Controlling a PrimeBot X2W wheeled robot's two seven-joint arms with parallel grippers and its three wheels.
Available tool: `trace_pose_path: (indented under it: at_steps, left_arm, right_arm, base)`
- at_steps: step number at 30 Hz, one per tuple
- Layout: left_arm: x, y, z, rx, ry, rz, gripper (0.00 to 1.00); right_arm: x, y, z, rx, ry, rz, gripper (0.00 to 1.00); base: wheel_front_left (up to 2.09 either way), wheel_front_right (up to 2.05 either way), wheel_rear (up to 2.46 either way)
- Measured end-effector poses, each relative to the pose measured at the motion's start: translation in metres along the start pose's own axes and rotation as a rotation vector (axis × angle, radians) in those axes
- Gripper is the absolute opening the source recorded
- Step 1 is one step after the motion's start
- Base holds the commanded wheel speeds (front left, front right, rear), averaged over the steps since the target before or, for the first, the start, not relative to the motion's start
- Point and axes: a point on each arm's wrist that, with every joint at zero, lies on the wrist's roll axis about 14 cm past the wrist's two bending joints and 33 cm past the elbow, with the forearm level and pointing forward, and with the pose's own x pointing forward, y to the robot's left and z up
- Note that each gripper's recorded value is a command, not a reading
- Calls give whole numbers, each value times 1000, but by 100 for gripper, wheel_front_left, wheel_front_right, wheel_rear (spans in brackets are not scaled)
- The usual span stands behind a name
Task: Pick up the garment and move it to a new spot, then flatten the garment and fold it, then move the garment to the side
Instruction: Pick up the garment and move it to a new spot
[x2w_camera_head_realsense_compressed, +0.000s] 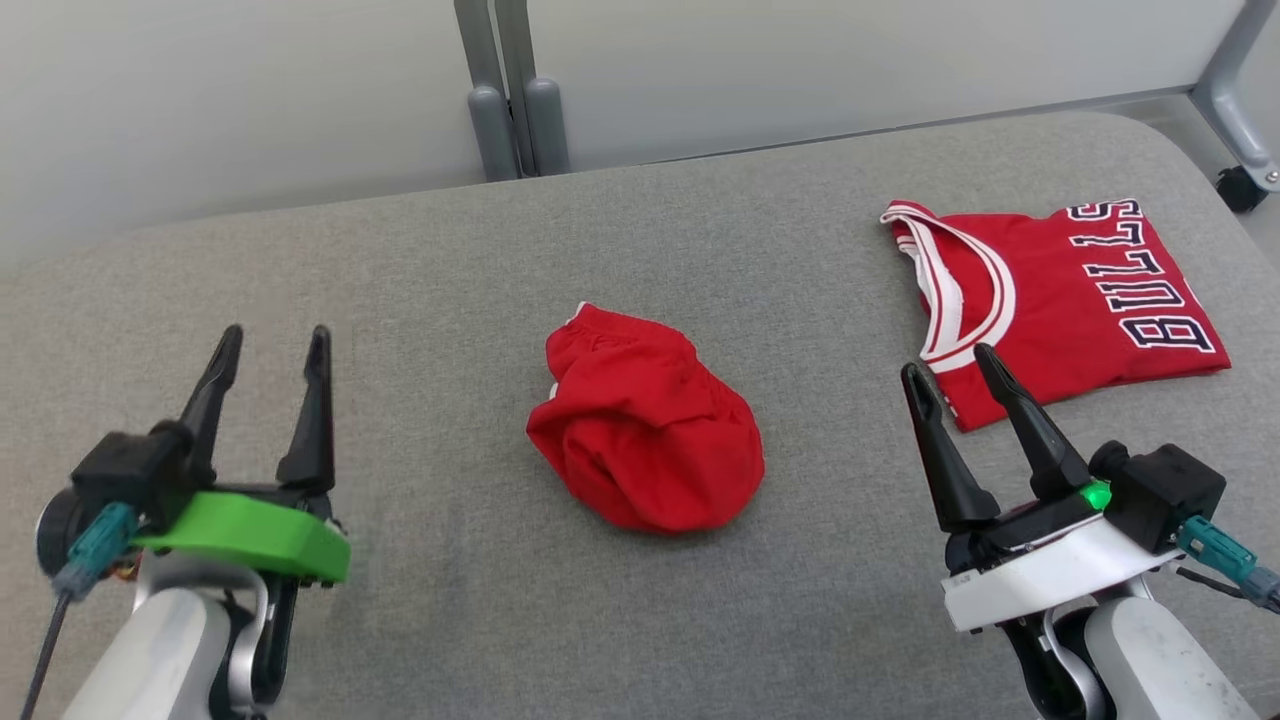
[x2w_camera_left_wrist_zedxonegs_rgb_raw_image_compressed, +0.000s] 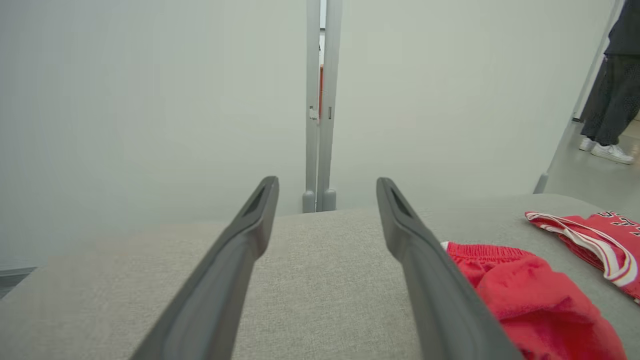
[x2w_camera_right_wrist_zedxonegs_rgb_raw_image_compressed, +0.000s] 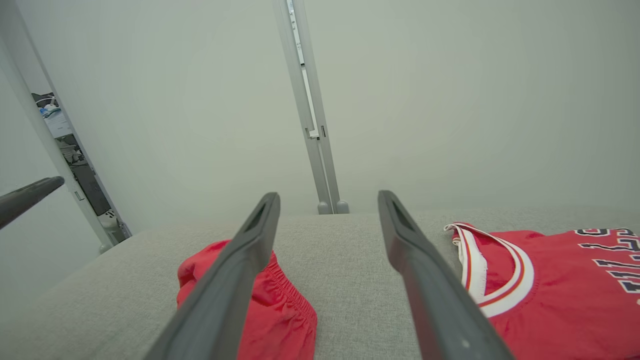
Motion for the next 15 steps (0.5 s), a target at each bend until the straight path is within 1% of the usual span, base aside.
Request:
trace_pose_path:
  at_steps: [3,5,7,10,15]
  left_arm:
    - [-22,17,0,-7,-11,85,100]
    - [-34,24,8,-29,-51,141,100]
    - [-43,23,8,-39,-65,165,100]
    - [-56,19,-5,-74,-42,182,100]
    - [-61,20,-4,-78,-62,192,100]
  right_arm:
    - [-2,0,-2,12,4,-5,100]
    - [-3,-3,-2,15,4,-16,100]
    - [-3,-5,-3,18,7,-24,100]
    - [-3,-6,-11,20,29,-26,100]
    - [-1,-5,-18,18,50,-13,100]
  base:
    - [0,0,0]
    - [0,0,0]
    - [0,0,0]
    - [0,0,0]
    - [0,0,0]
